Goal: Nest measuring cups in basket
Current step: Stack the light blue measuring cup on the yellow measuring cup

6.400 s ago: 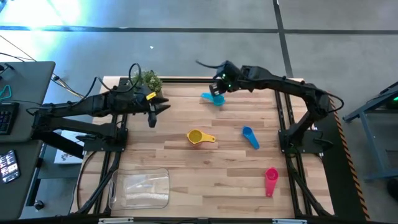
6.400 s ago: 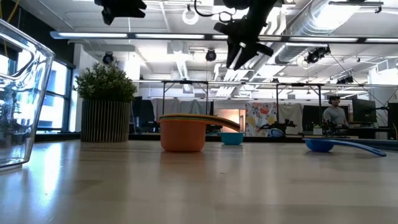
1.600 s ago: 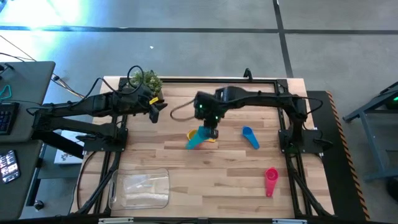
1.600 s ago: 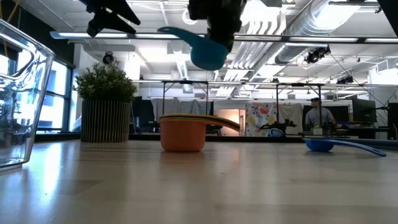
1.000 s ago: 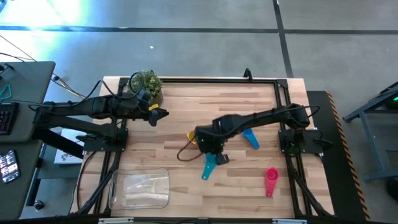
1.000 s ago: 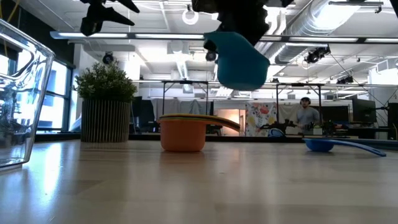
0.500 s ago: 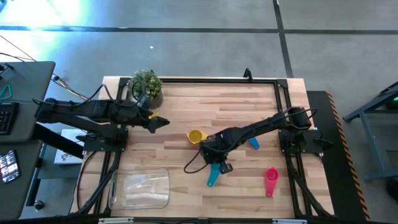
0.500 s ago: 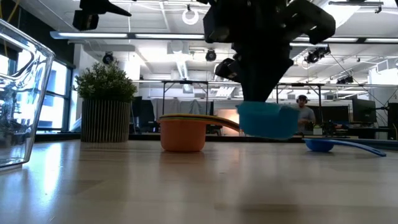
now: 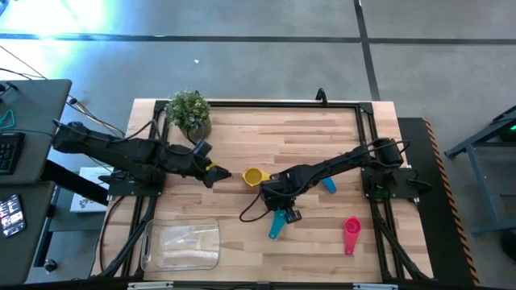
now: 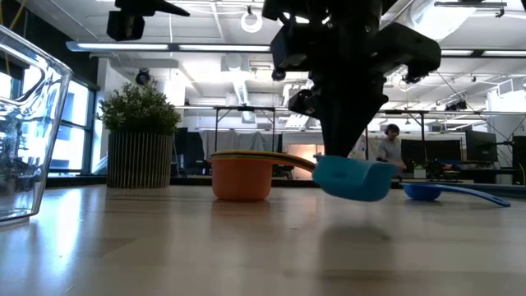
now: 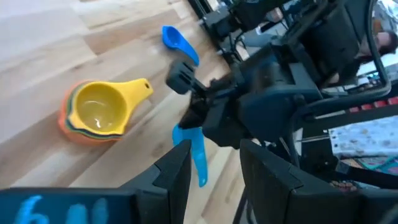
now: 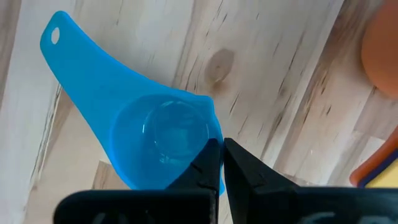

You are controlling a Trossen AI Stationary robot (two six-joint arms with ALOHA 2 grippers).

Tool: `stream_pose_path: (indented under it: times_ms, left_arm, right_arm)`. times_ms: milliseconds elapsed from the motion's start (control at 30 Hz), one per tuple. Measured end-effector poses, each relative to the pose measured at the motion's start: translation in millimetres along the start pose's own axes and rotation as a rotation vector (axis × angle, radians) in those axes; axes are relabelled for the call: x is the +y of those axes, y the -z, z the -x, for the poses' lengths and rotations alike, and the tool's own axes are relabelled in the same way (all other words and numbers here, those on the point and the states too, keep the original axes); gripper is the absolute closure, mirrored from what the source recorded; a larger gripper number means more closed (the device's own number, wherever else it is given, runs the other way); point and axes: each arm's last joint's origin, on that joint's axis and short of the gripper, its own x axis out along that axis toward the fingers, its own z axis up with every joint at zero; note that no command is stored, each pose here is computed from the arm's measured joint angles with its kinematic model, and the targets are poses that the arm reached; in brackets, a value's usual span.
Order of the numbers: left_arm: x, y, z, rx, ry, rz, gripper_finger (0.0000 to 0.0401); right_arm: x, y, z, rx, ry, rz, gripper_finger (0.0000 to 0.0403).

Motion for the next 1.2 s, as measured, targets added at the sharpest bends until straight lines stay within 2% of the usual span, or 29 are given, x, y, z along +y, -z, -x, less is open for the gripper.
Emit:
stream_pose_path:
  times_ms: [367,600,767,1000,1200]
  left_arm:
    - [-13,6,-13,-0.014,0.093,0.003,0.0272]
    - [-13,6,-13,-0.013,0.089,0.002,0.0272]
    - [-13,6,-13,-0.013,0.091,0.002,0.0272]
    - [-13,6,-13,-0.014,0.091,0.002,0.0272]
    - [-13,6,-13,-0.014,0.091,0.001,0.0272]
  right_arm:
    - [-1,0,-12,0.031,-0.011,0.002,0.0403]
    - [-1,0,-14,0.03,-0.026,0.003,0.0396]
    - [-1,-1,-14,0.022,-0.025,0.005,0.0374]
    - [-1,-1,-14,0.022,-0.025,0.005,0.0323]
    - [0,-4,-6,0.032,-0.026,-0.035,0.0294]
